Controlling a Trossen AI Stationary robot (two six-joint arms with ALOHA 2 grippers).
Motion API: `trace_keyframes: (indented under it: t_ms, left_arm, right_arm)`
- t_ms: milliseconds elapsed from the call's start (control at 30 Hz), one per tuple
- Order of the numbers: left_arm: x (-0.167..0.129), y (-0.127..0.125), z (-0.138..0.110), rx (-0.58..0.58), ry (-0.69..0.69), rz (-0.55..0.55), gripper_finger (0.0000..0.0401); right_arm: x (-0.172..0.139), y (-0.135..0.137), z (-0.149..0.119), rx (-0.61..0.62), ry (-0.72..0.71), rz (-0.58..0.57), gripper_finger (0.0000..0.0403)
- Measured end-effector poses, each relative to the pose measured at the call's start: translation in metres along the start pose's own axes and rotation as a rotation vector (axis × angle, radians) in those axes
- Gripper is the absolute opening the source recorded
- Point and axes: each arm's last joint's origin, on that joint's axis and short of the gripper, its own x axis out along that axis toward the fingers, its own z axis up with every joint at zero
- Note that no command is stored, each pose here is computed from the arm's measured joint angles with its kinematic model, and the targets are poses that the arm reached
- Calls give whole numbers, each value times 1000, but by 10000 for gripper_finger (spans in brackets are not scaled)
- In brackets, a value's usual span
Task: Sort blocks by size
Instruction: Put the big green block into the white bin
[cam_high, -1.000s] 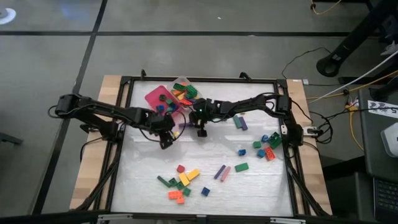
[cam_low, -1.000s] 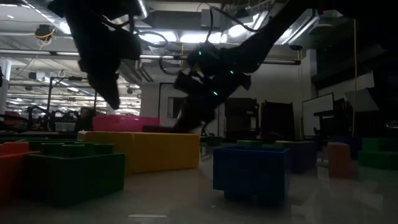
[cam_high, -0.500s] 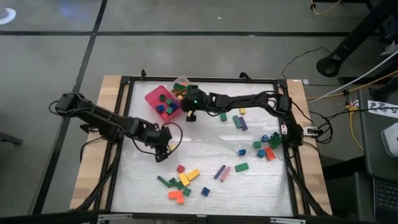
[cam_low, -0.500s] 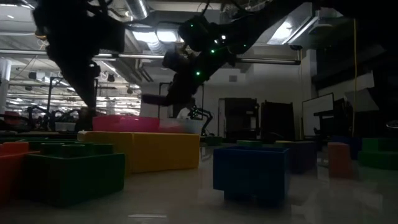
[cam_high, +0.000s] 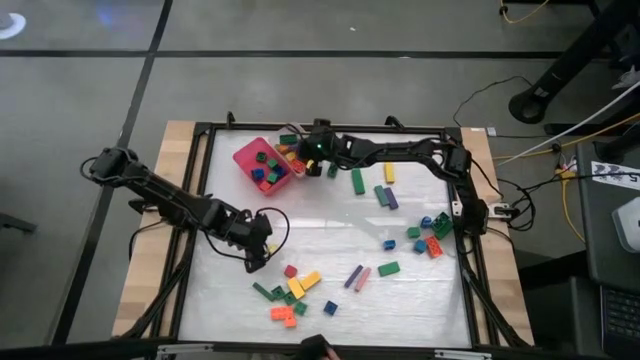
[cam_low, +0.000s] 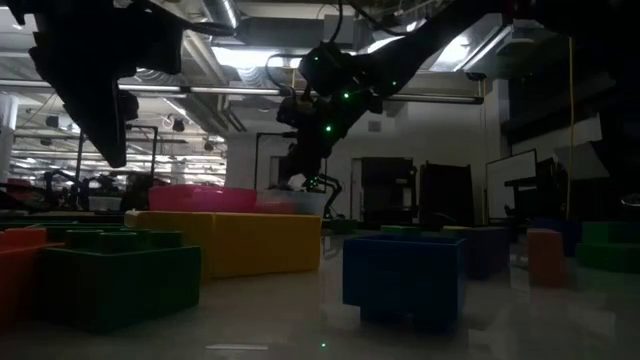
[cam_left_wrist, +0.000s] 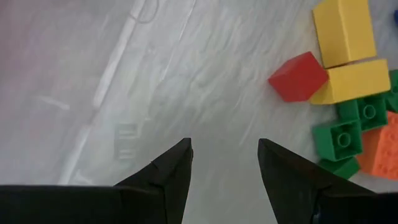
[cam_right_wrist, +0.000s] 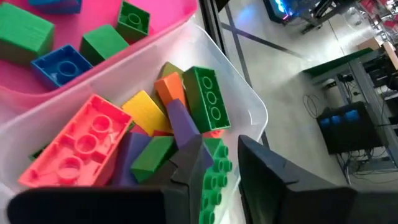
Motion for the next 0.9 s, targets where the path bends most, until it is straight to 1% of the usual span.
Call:
trace_keyframes:
  t_ms: [100, 167, 233, 333, 400, 467, 533, 667, 767, 900]
  left_arm:
    - [-1, -6, -4, 22, -2, -22, 170]
    - [-2, -13, -9, 67, 4, -62, 170]
    - [-4, -23, -14, 145, -6, -117, 170]
    - [-8, -36, -25, 314, -23, -184, 170]
    - [-10, -44, -32, 423, -38, -220, 170]
    - [-12, -50, -37, 486, -60, -233, 170]
    - [-11, -54, -40, 506, -83, -226, 170]
    - [2, -62, -47, 520, -67, -215, 170]
    - [15, -70, -52, 567, -63, -220, 170]
    - [32, -78, -58, 660, -59, -212, 170]
  right_arm:
    - [-1, 3, 2, -3, -4, 4, 102]
    - [-2, 6, 3, -7, 3, -10, 103]
    - [-5, 10, 6, -17, 18, -30, 103]
    - [-15, 17, 12, -67, 40, -9, 103]
    - [-23, 20, 16, -98, 64, 19, 103]
    - [-35, 22, 21, -119, 85, 48, 103]
    - [-47, 22, 25, -120, 96, 80, 103]
    - [-78, 18, 29, -131, 120, 200, 103]
    - [-104, 9, 30, -99, 131, 301, 103]
    - [-137, -7, 30, -26, 152, 369, 104]
